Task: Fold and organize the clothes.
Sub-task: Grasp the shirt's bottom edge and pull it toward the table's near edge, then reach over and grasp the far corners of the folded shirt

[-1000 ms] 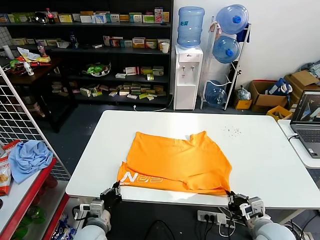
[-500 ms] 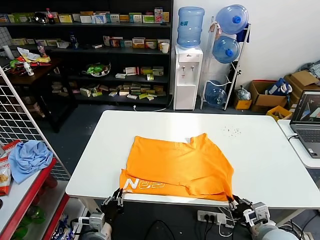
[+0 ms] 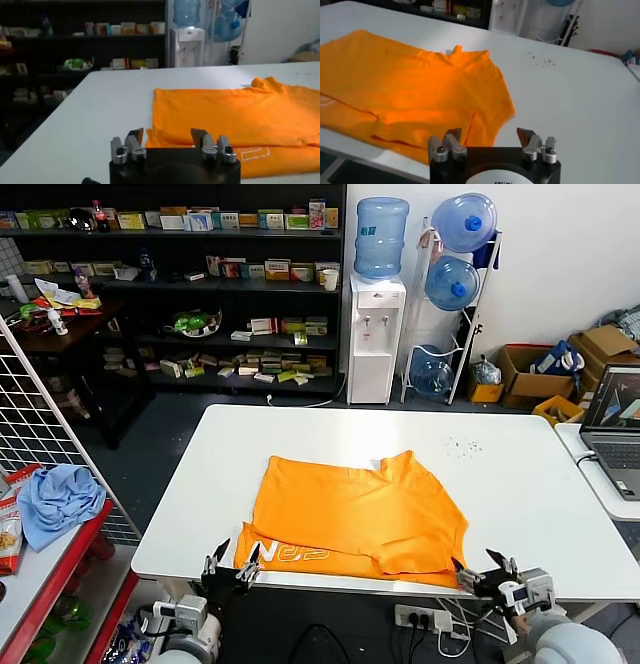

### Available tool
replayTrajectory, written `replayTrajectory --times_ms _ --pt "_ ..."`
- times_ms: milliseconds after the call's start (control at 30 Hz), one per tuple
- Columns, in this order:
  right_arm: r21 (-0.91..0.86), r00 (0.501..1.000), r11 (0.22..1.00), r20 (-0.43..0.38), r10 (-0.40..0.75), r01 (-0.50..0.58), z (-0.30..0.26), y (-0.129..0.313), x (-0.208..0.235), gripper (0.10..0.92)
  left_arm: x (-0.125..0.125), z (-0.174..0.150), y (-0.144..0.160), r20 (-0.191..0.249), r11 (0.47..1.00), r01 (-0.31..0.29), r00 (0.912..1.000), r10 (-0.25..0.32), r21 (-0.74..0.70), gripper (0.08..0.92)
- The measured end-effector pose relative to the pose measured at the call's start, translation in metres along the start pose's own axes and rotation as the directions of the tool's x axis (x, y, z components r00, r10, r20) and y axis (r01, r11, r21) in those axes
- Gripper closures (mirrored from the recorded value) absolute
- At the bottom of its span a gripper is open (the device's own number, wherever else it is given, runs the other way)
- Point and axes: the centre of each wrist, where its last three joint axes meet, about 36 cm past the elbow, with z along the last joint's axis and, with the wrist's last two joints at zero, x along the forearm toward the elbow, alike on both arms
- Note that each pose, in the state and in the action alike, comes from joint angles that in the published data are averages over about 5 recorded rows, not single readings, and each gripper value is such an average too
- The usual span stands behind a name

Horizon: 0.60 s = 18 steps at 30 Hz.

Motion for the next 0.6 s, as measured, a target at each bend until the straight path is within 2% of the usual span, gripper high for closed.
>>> replayTrajectory --times_ms 133,333,467,600 --pt "-0.029 0.999 1.000 0.032 0.006 -0.005 -0.012 -0.012 -0.024 0.200 -0.025 -0.007 0.007 0.036 1.000 -0.014 0.9992 0.015 -0.009 0.186" --pt "-0.063 0.998 0.998 0.057 0.009 -0.006 -0.031 -0.028 -0.066 0.199 -0.079 -0.020 0.017 0.061 1.000 -0.021 0.9979 0.021 -0.016 0.177" --pt "-0.081 0.998 0.997 0.069 0.004 0.002 -0.042 -0.035 -0.095 0.200 -0.116 -0.031 0.021 0.061 0.999 -0.027 0.9978 0.028 -0.018 0.177" --pt "-0.096 0.996 0.995 0.084 0.003 0.005 -0.053 -0.041 -0.123 0.200 -0.150 -0.040 0.024 0.042 0.999 -0.034 0.9985 0.035 -0.020 0.177"
